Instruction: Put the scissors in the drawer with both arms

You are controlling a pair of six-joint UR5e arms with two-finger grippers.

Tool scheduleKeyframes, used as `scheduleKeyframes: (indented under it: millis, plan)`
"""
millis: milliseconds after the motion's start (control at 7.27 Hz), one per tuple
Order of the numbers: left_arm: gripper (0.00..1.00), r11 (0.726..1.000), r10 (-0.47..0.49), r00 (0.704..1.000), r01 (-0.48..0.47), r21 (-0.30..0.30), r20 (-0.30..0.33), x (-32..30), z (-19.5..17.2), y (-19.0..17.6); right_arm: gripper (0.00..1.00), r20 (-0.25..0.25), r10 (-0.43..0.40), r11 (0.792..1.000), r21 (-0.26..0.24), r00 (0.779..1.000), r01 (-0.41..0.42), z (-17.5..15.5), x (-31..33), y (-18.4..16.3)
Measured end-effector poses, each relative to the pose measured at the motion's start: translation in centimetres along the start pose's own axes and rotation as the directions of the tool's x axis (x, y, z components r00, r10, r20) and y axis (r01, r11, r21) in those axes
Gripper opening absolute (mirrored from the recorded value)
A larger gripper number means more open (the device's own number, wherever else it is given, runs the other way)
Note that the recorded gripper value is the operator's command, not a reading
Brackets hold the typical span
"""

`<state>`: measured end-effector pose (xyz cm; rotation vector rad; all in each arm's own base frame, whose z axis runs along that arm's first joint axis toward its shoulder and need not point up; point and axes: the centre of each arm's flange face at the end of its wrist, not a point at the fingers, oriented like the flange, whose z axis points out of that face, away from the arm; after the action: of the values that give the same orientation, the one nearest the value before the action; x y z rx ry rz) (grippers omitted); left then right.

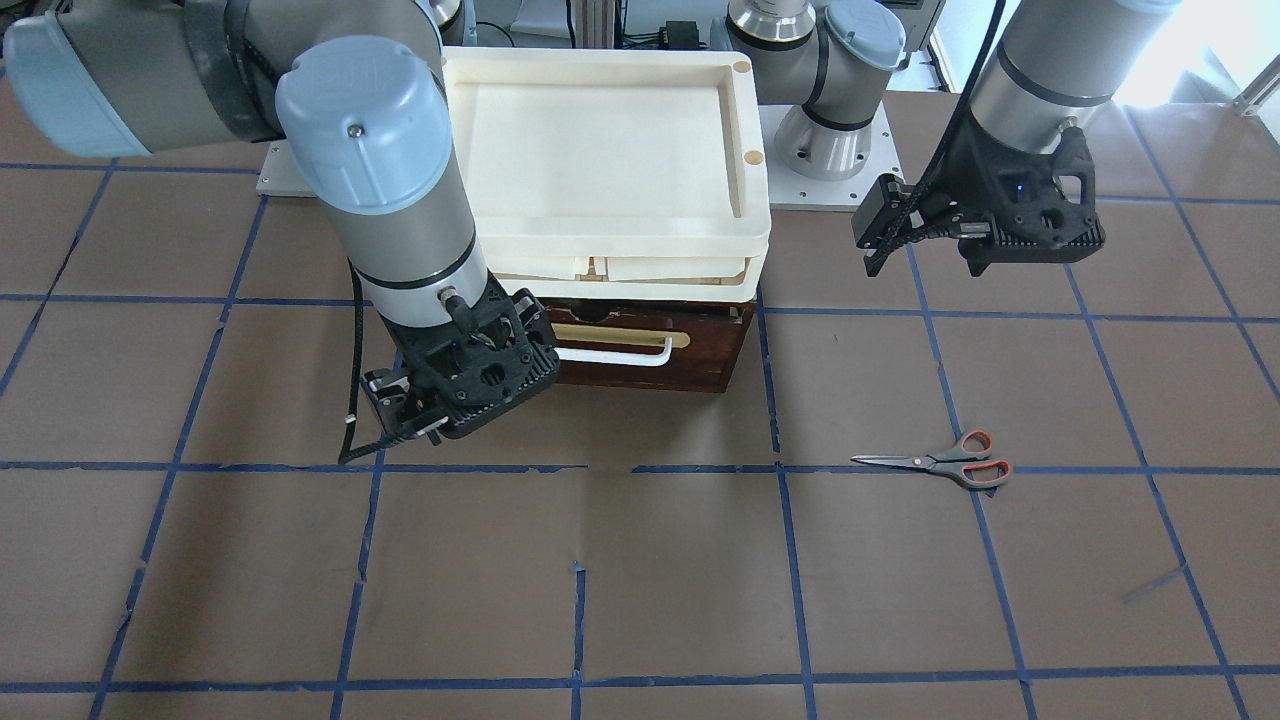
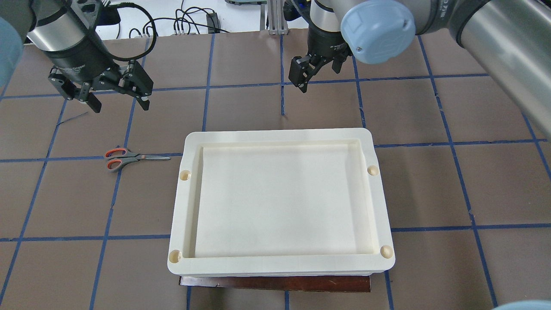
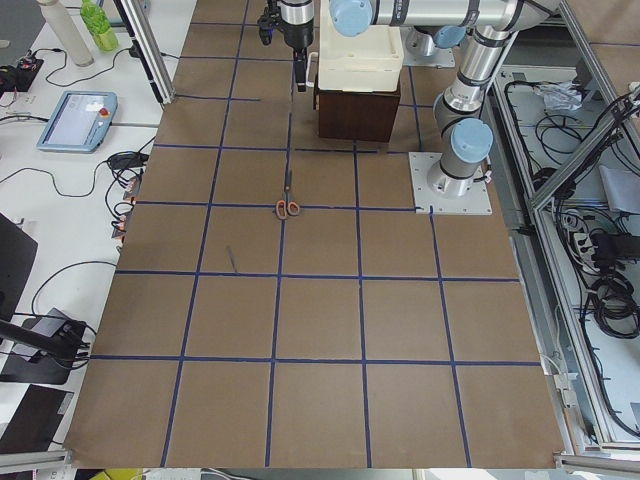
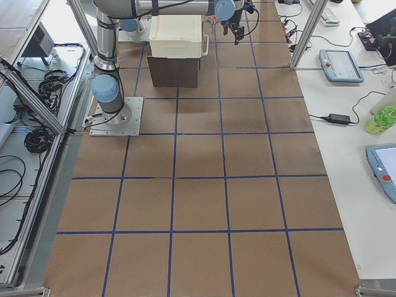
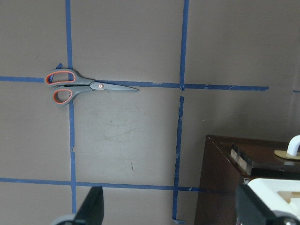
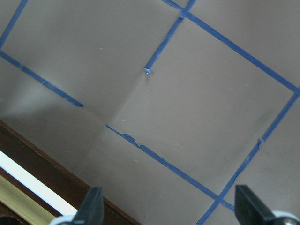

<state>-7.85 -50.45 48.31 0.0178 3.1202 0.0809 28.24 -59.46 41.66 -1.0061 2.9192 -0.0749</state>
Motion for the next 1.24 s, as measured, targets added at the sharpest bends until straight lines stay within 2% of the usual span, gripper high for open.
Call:
scheduleKeyframes:
  millis: [138, 275, 550, 688, 963, 1239]
  plan:
    - [1.0, 0.999, 0.039, 0.999, -0.039, -0.016, -0.004, -1.7, 1.2, -0.4, 1.0, 0.043, -0.1, 0.995, -0.01, 0.994, 0.101, 0.9, -0.1, -0.5]
    - [1.0, 0.997, 0.076, 0.997, -0.076, -0.024, -0.01, -3.8, 2.7, -0.9, 1.0, 0.089, -0.187, 0.981, -0.034, 0.978, 0.191, 1.8, -0.4, -0.4]
    - [1.0, 0.985, 0.172, 0.985, -0.172, -0.02, -0.015, -7.5, 5.9, -1.9, 1.0, 0.194, -0.276, 0.954, -0.066, 0.941, 0.293, 4.2, -0.8, -0.3]
    - [1.0, 0.969, 0.247, 0.969, -0.247, -0.023, -0.019, -8.9, 7.7, -2.4, 1.0, 0.246, -0.314, 0.938, -0.071, 0.917, 0.34, 6.0, -0.9, -0.4]
    - [1.0, 0.904, 0.427, 0.904, -0.427, -0.018, -0.025, -11.2, 11.5, -3.7, 1.0, 0.32, -0.353, 0.911, -0.097, 0.879, 0.401, 9.3, -1.3, 0.4]
    - [1.0, 0.841, 0.54, 0.841, -0.541, -0.008, -0.021, -13.4, 14.8, -4.3, 1.0, 0.363, -0.376, 0.89, -0.112, 0.852, 0.441, 11.4, -1.6, 1.3]
